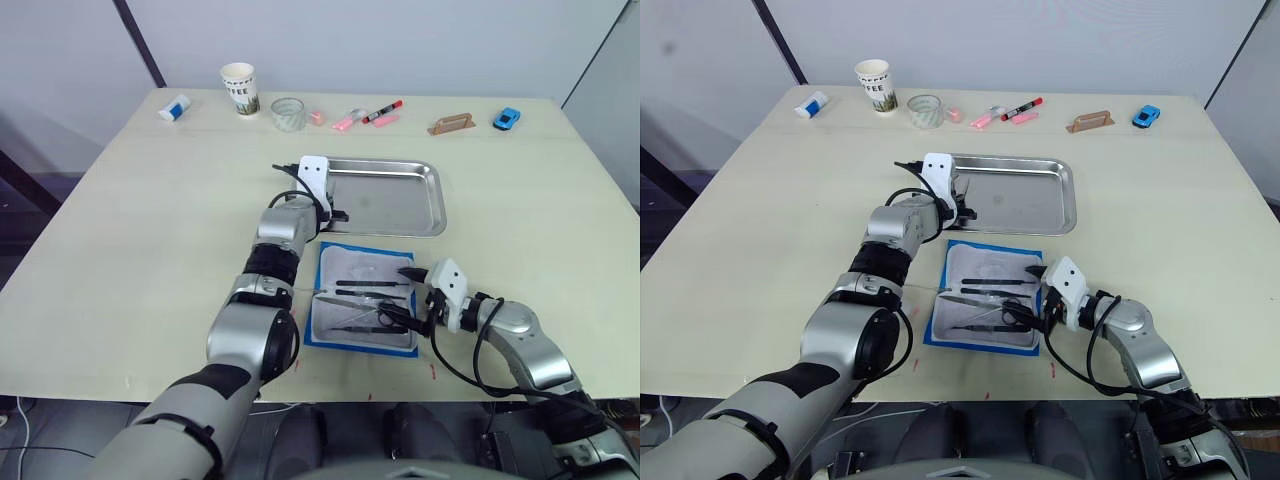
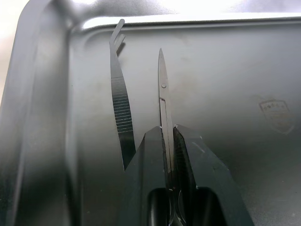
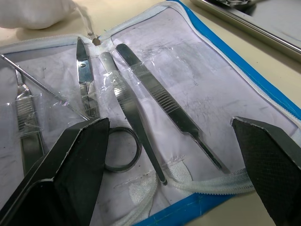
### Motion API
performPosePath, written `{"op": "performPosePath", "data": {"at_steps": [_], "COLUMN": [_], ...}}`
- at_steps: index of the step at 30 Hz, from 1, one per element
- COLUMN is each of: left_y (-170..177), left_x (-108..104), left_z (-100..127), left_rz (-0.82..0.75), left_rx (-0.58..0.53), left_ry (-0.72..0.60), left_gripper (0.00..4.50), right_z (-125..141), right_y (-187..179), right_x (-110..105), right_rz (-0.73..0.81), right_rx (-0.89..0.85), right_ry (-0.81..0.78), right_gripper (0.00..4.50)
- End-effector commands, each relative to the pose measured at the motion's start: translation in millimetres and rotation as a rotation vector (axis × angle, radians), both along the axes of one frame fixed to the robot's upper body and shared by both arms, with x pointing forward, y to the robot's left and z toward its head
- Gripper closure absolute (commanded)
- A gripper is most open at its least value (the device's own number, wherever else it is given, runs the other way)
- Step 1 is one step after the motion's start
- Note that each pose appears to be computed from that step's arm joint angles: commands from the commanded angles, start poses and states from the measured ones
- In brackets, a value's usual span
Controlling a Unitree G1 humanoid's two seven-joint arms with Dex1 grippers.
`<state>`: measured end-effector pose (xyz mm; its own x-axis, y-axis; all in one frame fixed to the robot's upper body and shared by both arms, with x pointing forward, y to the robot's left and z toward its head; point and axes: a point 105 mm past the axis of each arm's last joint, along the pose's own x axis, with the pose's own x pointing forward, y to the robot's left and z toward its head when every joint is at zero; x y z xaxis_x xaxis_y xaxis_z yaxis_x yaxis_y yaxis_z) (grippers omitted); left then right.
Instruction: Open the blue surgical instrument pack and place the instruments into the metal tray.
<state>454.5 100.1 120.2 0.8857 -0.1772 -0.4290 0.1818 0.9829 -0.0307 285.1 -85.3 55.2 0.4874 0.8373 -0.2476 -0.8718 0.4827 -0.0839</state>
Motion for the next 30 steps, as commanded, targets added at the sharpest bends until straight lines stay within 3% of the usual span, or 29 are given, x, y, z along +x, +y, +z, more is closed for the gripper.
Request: {"op": "performPosePath", "data": {"at_steps": [1,2,9,19,24,30], "left_y": [-3.3,-3.3,-7.4,-14.5,-17.3,-1.9], "left_x": [3.8,3.8,2.8,-7.0,-27.7,-60.1], "left_z": [15.6,15.5,22.5,57.8,71.1,64.5], "left_rz": [-0.008,-0.008,-0.037,-0.21,-0.513,-0.882], "left_rx": [0.002,0.004,-0.007,-0.051,-0.098,-0.066], "left_ry": [-0.052,-0.053,-0.073,-0.21,-0.326,-0.334], "left_gripper": [2.43,2.14,2.14,2.14,2.14,2.14], "right_z": [-47.4,-47.4,-47.0,-47.4,-46.9,-46.3], "right_y": [-11.5,-11.6,-12.1,-12.3,-12.8,-12.5], "right_x": [-10.0,-10.0,-9.0,-9.6,-7.8,-6.1], "right_rz": [-0.047,-0.047,-0.047,-0.052,-0.056,-0.058], "right_rx": [-0.115,-0.115,-0.115,-0.112,-0.111,-0.107], "right_ry": [0.151,0.151,0.148,0.148,0.146,0.145], "right_gripper": [0.0,0.0,0.0,0.0,0.0,0.0]}}
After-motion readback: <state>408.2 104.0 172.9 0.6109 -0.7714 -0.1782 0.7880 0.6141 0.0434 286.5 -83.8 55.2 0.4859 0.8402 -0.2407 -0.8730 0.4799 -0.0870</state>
